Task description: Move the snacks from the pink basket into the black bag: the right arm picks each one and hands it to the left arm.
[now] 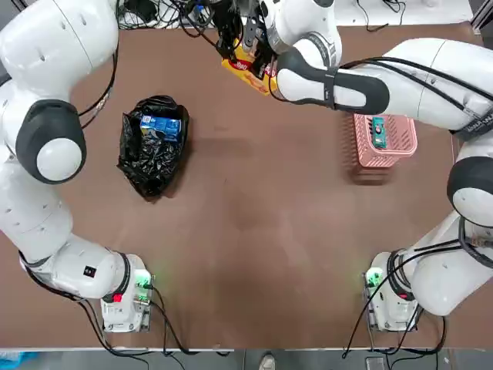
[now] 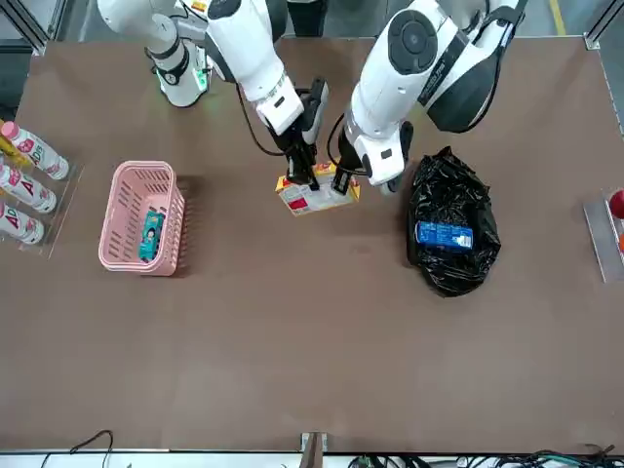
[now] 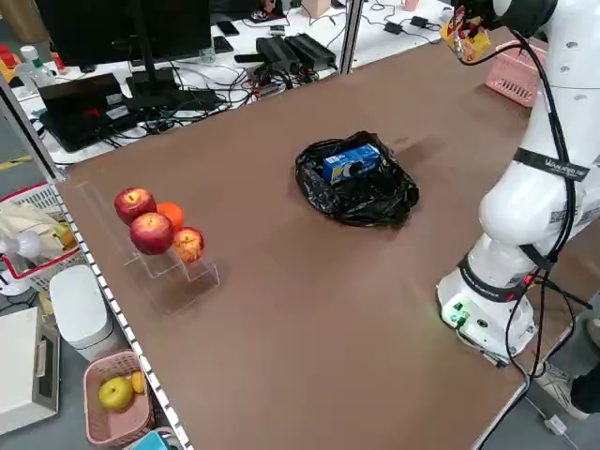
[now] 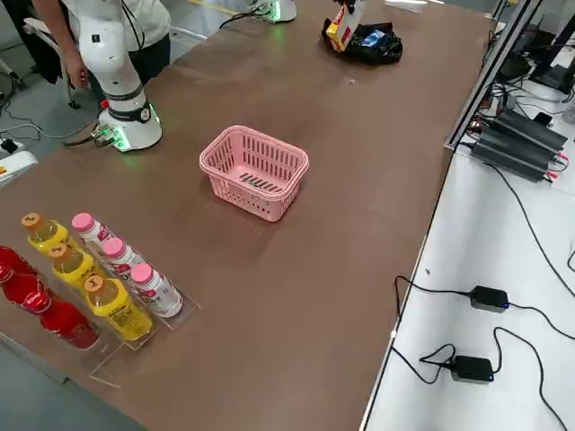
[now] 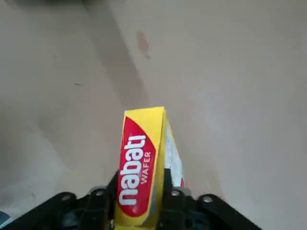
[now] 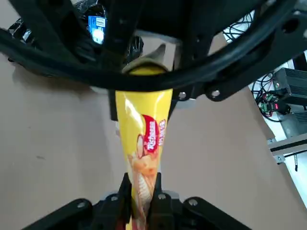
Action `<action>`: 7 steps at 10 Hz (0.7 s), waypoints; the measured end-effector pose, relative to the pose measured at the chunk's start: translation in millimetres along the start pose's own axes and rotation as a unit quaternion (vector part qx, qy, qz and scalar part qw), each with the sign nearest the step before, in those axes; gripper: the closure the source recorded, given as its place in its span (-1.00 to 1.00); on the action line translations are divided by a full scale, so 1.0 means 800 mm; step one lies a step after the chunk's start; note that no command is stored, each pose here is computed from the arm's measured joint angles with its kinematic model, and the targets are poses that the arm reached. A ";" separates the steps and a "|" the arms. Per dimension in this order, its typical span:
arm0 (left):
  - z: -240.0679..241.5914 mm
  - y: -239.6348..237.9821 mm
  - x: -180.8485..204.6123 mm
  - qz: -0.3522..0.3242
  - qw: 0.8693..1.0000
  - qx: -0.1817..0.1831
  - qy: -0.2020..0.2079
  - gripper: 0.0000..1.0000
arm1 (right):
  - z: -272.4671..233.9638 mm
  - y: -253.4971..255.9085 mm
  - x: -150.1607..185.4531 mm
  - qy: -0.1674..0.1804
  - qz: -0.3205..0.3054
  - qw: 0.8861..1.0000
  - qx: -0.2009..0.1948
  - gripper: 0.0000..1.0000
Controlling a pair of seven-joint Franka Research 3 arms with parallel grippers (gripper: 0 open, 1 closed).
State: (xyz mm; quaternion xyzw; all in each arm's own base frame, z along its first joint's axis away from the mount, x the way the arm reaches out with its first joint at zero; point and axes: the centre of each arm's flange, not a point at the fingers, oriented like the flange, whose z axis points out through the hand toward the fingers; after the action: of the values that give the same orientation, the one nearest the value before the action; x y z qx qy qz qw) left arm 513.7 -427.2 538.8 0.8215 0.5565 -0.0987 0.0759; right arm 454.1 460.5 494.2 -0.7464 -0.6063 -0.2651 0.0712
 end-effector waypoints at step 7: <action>-0.024 0.013 0.059 -0.019 1.000 -0.004 -0.001 0.42 | -0.009 0.009 0.007 0.012 0.002 1.000 -0.010 0.12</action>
State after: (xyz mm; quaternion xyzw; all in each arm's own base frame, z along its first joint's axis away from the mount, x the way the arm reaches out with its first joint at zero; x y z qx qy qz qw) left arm 541.6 -383.8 545.8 0.8102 0.5725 -0.0988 0.0781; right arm 459.5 460.1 504.6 -0.7450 -0.6013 -0.2801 0.0710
